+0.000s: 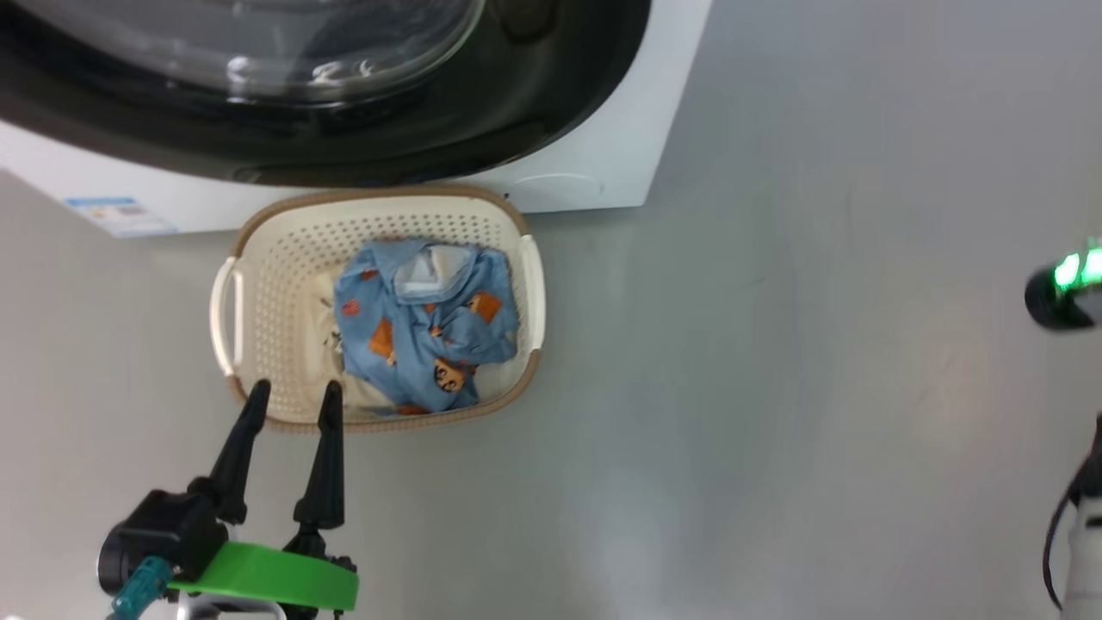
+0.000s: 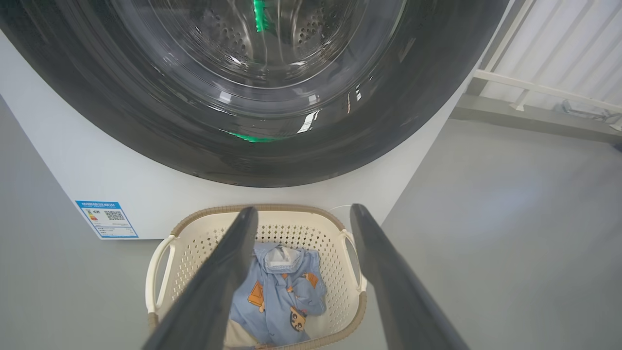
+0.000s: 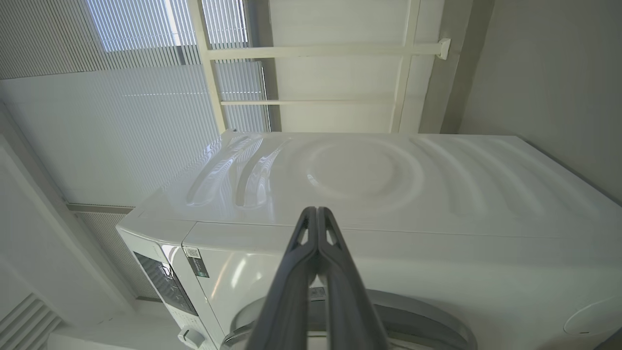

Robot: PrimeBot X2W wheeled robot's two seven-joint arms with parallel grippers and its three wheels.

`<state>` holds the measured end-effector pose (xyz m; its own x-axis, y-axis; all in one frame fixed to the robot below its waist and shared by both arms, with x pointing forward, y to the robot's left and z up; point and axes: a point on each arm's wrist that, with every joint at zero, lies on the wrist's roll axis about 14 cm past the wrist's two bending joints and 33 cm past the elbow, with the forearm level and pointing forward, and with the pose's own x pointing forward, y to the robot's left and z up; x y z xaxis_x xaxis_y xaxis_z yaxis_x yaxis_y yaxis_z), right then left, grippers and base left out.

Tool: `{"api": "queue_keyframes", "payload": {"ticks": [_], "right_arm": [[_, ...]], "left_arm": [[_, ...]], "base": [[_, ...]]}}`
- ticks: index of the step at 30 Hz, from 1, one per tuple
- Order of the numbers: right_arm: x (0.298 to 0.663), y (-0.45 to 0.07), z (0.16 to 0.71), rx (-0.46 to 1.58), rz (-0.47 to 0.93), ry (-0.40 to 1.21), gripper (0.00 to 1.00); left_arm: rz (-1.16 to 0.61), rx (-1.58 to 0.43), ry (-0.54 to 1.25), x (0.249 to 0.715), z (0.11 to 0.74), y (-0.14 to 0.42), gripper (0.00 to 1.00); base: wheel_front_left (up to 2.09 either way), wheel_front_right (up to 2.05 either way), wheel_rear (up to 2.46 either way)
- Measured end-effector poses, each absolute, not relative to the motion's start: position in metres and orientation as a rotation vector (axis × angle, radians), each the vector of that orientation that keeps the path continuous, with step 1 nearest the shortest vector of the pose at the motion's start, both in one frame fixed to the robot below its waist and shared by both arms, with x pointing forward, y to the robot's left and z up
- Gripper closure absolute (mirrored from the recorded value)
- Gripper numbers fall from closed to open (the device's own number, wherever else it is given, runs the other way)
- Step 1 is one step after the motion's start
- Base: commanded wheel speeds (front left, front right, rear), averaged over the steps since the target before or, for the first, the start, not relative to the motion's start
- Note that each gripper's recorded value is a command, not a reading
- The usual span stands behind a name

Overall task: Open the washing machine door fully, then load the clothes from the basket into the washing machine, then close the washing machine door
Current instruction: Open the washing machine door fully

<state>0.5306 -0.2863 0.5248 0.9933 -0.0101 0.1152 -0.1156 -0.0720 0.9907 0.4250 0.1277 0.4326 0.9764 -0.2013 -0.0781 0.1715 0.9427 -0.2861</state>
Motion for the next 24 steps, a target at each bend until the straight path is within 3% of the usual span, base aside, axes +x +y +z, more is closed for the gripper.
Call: {"api": "queue_keyframes", "payload": {"ticks": [11,24], "right_arm": [[0.59,-0.215,0.561,1.589,0.358,0.003,1.0],[0.626,-0.136,0.553,1.517,0.541,0.175,1.0]], "left_arm": [[-0.131,-0.268,0.122,0.419,0.427,0.146,0.0],[-0.063,-0.267,0.126,0.415,0.424,0.163,0.0]], "base": [[0.0,0.0,0.0],[0.0,0.0,0.0]]}}
